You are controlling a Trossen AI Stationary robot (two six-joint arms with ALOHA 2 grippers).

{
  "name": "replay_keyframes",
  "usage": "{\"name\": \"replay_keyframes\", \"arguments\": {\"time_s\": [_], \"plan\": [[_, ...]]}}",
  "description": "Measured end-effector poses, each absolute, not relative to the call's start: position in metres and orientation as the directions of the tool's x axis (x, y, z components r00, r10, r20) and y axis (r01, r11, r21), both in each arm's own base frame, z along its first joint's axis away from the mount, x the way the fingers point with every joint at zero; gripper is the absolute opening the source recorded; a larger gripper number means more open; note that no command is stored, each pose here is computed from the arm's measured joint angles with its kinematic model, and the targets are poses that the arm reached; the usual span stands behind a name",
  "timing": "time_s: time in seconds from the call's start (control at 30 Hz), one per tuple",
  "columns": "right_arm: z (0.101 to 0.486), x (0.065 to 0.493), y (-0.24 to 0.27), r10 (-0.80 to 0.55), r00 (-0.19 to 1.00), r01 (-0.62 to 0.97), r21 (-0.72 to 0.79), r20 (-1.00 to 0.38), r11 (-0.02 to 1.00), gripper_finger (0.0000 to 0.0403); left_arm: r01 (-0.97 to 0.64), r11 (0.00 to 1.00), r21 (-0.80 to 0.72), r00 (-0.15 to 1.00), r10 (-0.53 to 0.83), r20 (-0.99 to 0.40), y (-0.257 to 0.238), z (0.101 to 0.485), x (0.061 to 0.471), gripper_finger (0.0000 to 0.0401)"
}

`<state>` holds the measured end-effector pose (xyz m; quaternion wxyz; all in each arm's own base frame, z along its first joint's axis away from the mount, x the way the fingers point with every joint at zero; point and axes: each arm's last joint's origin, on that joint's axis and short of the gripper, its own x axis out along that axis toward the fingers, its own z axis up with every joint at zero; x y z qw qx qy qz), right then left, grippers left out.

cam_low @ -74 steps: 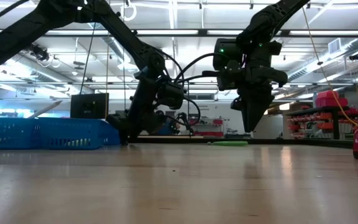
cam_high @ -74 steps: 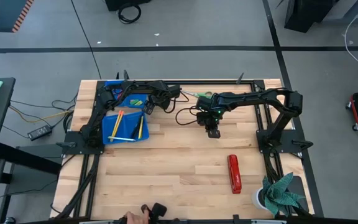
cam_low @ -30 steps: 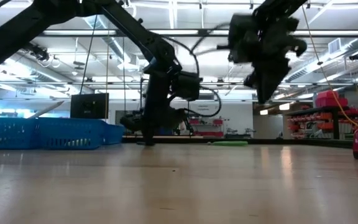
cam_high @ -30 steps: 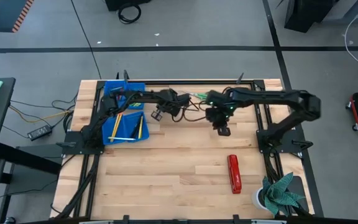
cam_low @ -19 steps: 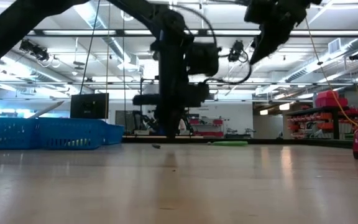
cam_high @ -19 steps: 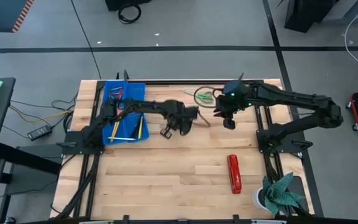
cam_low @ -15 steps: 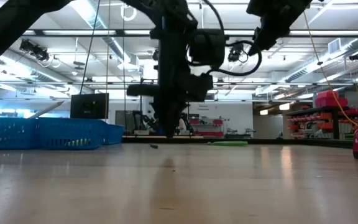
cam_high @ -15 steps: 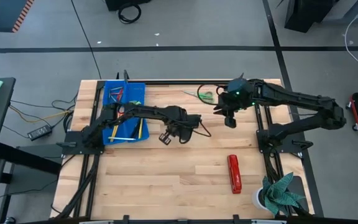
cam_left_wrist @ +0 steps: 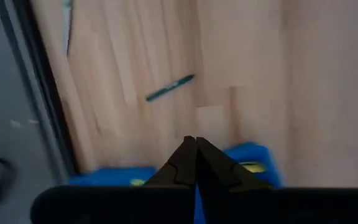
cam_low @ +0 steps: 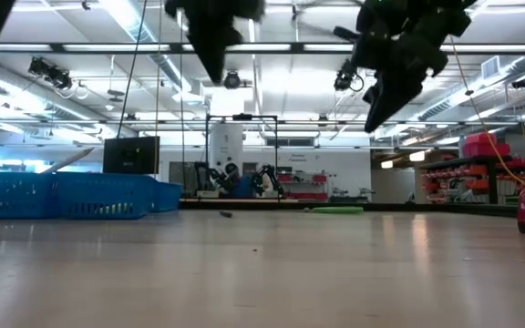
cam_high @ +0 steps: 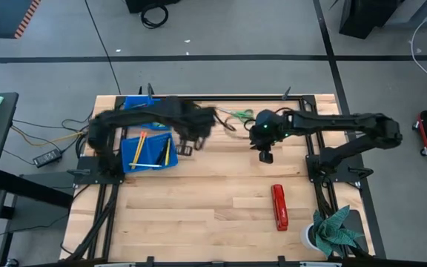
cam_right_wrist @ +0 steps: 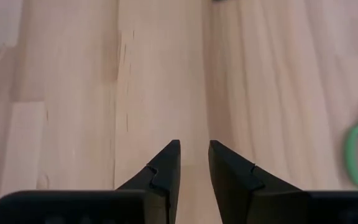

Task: Sort crayons/erasers/pens/pencils in bins
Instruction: Adjust the bottom left blue bin

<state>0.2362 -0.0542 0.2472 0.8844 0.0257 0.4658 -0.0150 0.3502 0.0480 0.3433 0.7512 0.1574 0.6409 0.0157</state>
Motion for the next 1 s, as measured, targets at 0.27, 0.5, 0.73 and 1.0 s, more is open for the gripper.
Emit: {"name": "replay_keyframes", "arguments": {"time_s": [0.27, 0.5, 0.73, 1.0], "plan": [[0.226, 0.242, -0.048, 0.021, 0.534, 0.032, 0.045, -0.845, 0.998, 0.0090, -0.111, 0.967, 0.228, 0.173, 0.245, -0.954, 0.045, 0.380, 0.306, 0.0014], [0.230, 0.242, -0.048, 0.017, 0.561, 0.054, 0.058, -0.828, 0.997, 0.0090, -0.098, 0.984, 0.149, 0.038, 0.153, -0.988, 0.044, 0.336, 0.307, 0.0011], [0.233, 0.243, -0.048, 0.012, 0.587, 0.048, 0.049, -0.810, 0.998, 0.0090, -0.081, 0.994, 0.077, -0.119, 0.067, -0.991, 0.042, 0.251, 0.299, 0.0012], [0.234, 0.245, -0.048, 0.008, 0.605, 0.047, 0.045, -0.796, 0.998, 0.0090, -0.068, 0.996, 0.062, -0.130, 0.053, -0.990, 0.041, 0.202, 0.290, 0.0015]]}}
